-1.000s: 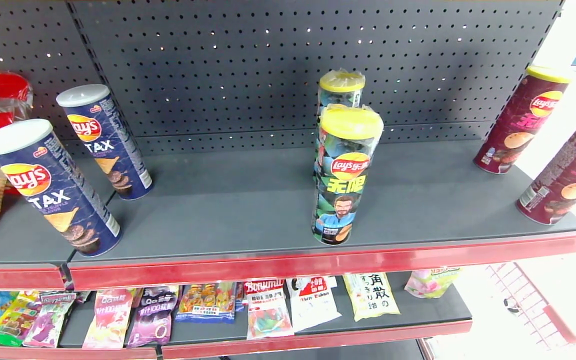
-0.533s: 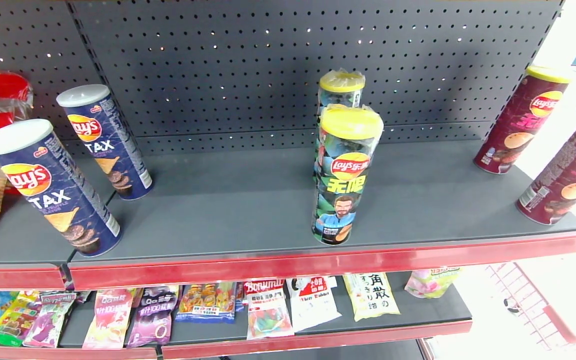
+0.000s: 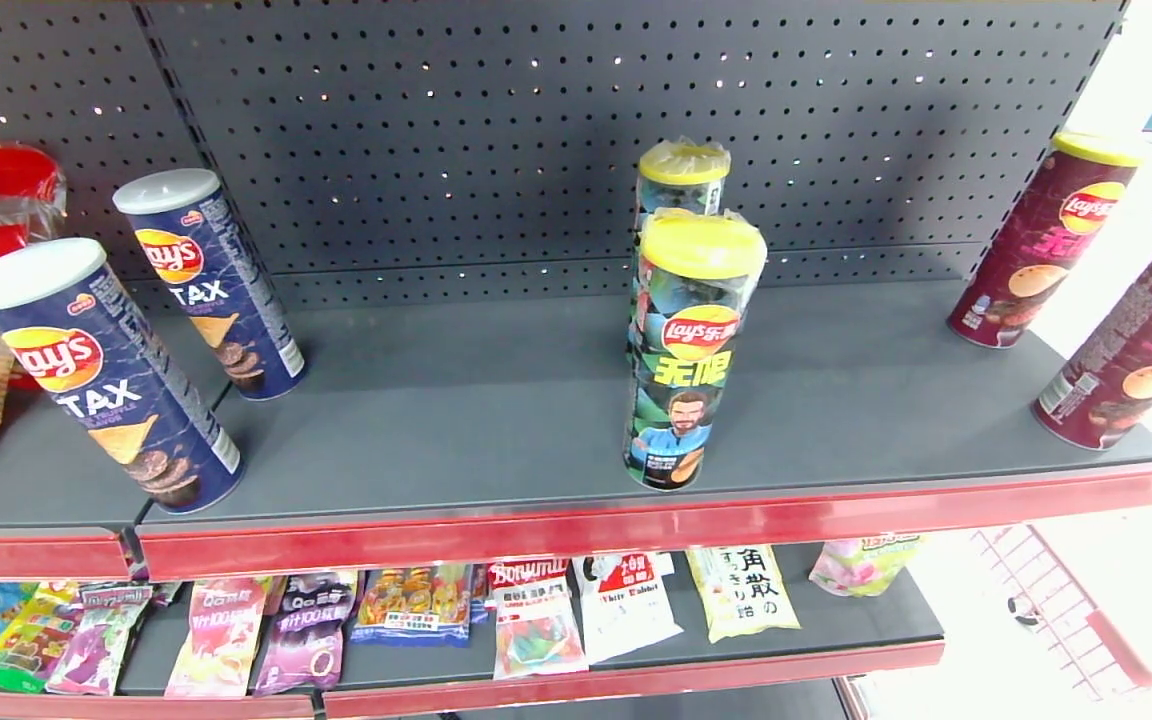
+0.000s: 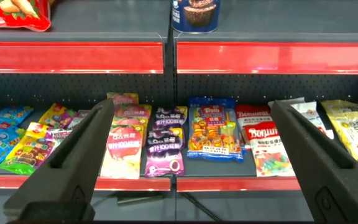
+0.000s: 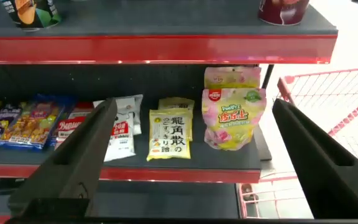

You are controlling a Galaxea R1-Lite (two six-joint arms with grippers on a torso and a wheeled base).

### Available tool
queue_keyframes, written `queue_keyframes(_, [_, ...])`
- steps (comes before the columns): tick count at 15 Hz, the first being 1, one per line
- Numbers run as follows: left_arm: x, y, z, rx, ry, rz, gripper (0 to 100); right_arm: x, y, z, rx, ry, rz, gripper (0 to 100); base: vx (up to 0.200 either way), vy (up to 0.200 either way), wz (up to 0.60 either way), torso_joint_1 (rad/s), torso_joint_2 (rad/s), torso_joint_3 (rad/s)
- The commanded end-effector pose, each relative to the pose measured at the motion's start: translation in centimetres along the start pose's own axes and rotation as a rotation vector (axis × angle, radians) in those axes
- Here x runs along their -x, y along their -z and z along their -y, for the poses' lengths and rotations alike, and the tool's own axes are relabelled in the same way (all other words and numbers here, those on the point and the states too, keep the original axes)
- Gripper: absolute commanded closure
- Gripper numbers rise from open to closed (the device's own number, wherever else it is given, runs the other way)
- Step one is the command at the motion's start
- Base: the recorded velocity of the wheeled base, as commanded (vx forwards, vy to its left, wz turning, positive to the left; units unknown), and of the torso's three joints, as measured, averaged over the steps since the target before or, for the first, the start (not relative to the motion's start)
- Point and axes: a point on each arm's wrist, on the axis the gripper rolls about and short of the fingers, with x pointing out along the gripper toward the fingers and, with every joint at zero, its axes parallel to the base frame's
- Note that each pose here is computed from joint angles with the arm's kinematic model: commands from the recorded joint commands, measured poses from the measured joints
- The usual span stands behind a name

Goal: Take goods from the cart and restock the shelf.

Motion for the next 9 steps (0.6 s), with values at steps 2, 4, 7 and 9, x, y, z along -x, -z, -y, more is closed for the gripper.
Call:
queue_keyframes(2, [-0.01,0.00,0.00,0.001,-0.001,-0.001,0,0.04,0.45,0.18,-0.011,0.084,-0.048,0,0.000,0.000,0.00,0.000,0.00,0.000])
queue_keyframes(4, [-0.01,0.00,0.00,0.001,-0.001,-0.001,0,0.02,0.45,0.18,-0.003,0.084,-0.044,0,0.000,0.000,0.00,0.000,0.00,0.000])
queue_keyframes(7, [-0.01,0.00,0.00,0.001,-0.001,-0.001,0,0.02,0.45,0.18,-0.005,0.084,-0.044,0,0.000,0.000,0.00,0.000,0.00,0.000])
queue_keyframes(9, [-0.01,0.00,0.00,0.001,-0.001,-0.001,0,0.01,0.47,0.18,-0.003,0.084,-0.047,0,0.000,0.000,0.00,0.000,0.00,0.000])
